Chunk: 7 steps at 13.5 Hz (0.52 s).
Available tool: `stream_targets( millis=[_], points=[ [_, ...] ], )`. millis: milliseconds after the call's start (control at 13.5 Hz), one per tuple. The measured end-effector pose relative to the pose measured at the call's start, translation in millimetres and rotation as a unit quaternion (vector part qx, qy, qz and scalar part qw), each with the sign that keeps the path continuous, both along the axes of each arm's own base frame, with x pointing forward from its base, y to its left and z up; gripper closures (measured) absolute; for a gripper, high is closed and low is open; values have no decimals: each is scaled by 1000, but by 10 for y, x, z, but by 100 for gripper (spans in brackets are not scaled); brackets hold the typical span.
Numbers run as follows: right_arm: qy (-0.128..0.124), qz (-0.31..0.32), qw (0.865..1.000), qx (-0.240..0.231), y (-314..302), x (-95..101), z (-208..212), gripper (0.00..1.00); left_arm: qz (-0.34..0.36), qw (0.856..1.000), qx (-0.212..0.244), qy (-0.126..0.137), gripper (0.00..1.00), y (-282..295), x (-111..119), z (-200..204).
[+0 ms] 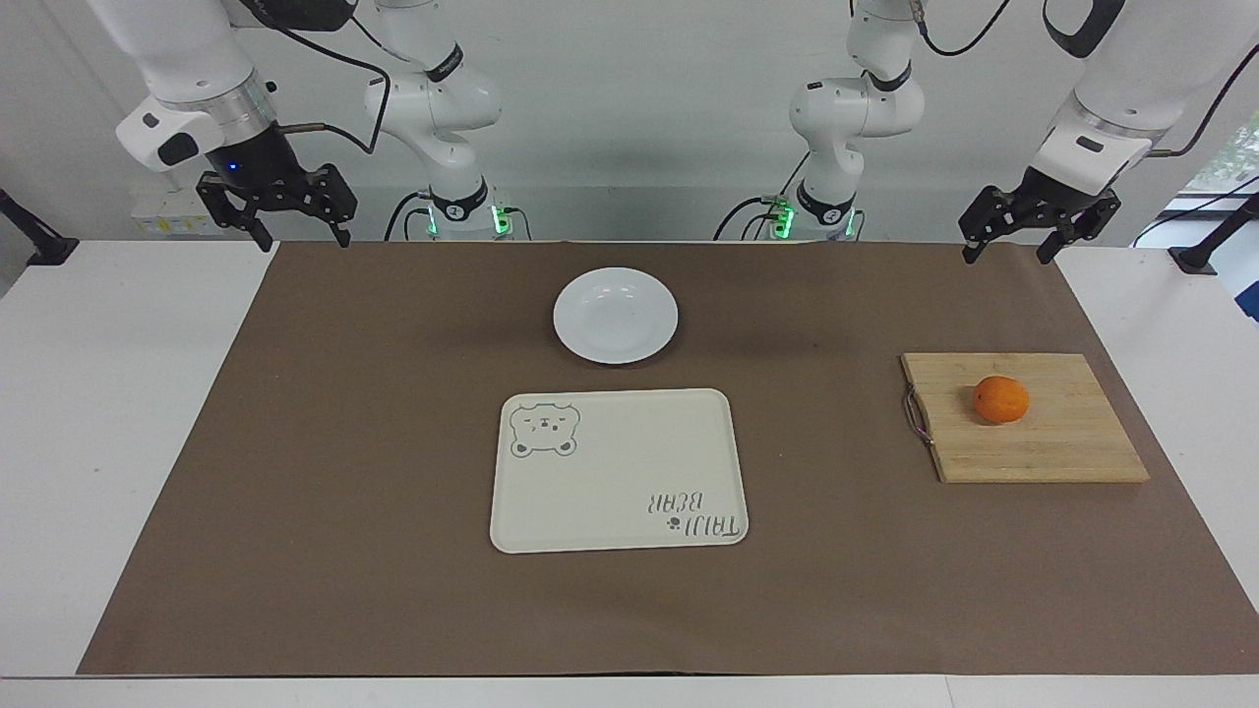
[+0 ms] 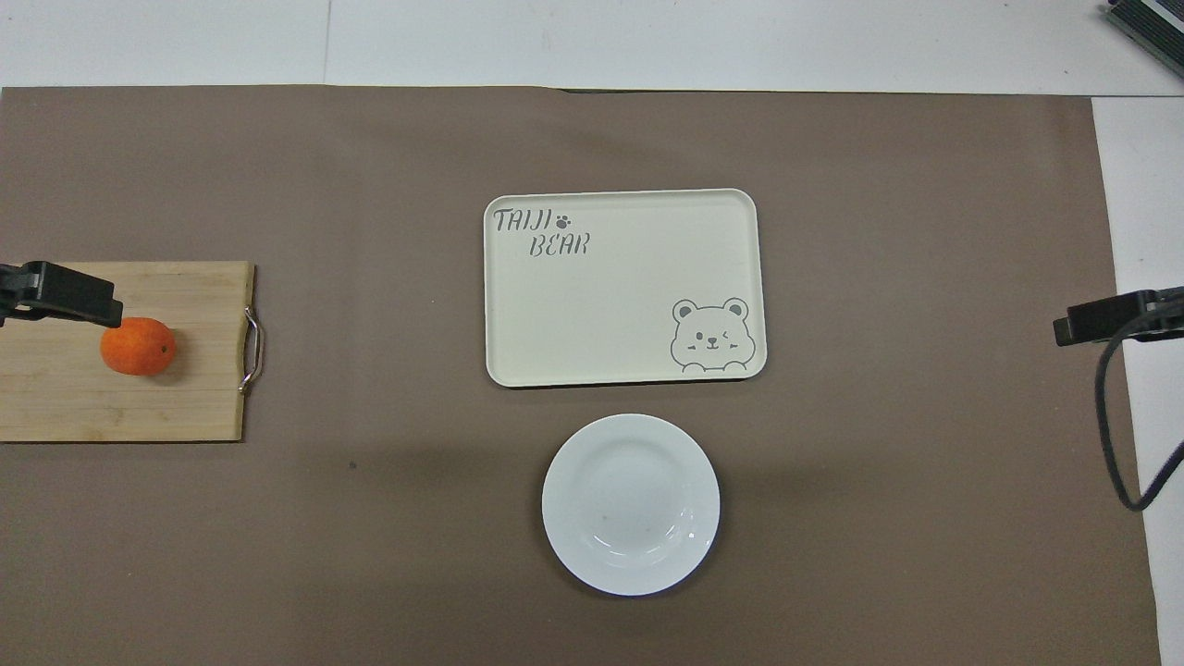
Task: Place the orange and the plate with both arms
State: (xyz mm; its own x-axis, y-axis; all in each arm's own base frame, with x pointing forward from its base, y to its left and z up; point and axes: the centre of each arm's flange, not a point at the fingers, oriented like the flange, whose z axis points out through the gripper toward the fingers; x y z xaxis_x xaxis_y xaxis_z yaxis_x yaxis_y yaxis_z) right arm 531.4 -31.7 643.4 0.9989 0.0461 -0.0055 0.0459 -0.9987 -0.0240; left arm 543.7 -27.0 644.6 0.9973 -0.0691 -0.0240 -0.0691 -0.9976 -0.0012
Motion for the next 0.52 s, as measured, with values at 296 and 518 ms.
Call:
stream_targets(
  millis=[296, 518],
  points=[
    [0, 0, 1000, 0, 0, 0, 0, 0, 1, 1000, 0, 1, 0, 10, 5, -10],
    [0, 0, 1000, 0, 0, 0, 0, 0, 5, 1000, 0, 3, 0, 51, 8, -26]
  ],
)
